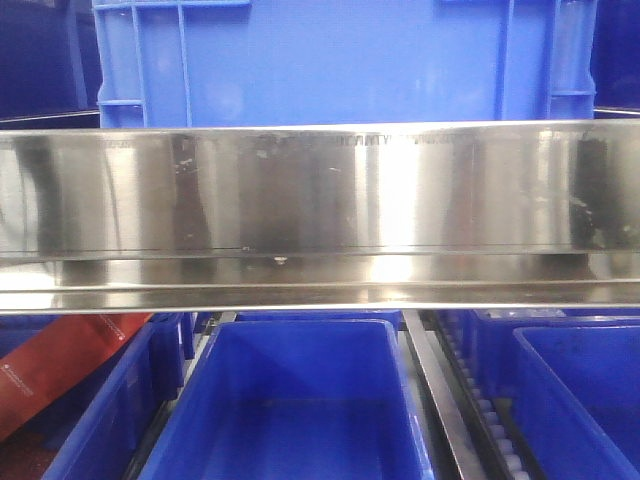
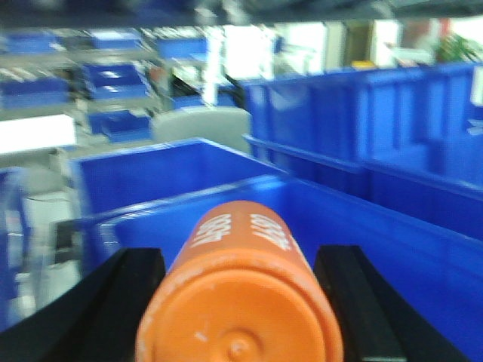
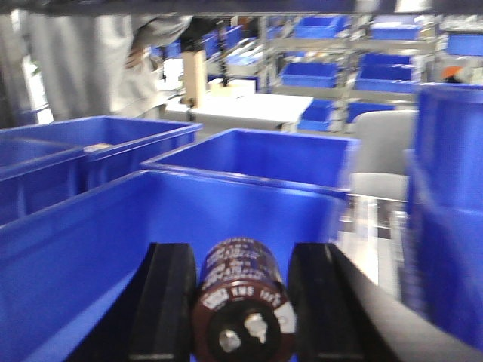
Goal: Place cylindrical capacitor in blue bin on shelf
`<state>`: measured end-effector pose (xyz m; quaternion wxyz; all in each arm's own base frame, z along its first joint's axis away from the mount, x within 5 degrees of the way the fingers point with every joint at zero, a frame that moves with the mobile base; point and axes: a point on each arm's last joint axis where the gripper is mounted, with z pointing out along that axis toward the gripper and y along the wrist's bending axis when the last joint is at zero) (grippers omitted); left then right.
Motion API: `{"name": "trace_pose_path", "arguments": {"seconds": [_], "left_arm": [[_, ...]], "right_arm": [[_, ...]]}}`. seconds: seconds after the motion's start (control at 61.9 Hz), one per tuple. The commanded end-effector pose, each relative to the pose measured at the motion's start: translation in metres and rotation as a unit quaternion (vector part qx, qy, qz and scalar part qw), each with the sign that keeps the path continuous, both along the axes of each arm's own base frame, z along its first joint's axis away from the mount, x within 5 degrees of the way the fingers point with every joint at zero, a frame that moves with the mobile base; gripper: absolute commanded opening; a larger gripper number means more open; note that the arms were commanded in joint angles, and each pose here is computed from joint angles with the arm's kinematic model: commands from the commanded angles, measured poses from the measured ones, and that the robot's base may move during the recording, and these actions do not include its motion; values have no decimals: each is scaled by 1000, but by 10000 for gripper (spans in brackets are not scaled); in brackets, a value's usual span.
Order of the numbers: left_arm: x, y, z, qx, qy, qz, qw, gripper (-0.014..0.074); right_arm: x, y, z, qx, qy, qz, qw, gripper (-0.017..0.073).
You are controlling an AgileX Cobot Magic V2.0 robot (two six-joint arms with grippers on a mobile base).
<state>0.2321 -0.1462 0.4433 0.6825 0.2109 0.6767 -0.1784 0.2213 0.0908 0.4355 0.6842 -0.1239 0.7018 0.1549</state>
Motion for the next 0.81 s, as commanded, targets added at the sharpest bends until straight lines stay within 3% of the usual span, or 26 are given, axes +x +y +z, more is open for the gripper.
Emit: {"name": "trace_pose_path", "arguments": {"seconds": [0.0,0.161,0.339,0.404,0.517,0.646,0.711,0.791], "left_arm": [[15,-18,2,-7,-15,-14,1000,-111],[43,-39,-14,-12,5,-18,1000,-111],[55,-48,-31,-5,31,-17,999,-108],[56,-48,-32,-4,38,-17,999,-64],[56,-48,-32,-4,38,-17,999,148],[56,-48,-32,-7,38,-17,999,507],[56,-48,-32,-15,44,-17,999,605],[56,-48,-32,-15,44,-17,999,610]], "right_arm": [[18,14,3,1,-18,10,1000,-165],[52,34,-13,-9,5,17,1000,-142],[74,46,-27,-12,25,19,999,150],[77,47,-29,-10,28,18,999,244],[77,47,-30,-11,29,18,999,356],[77,47,-30,-11,29,18,999,430],[77,47,-29,-10,28,18,999,437],[74,46,-25,-8,22,18,1000,432]]}}
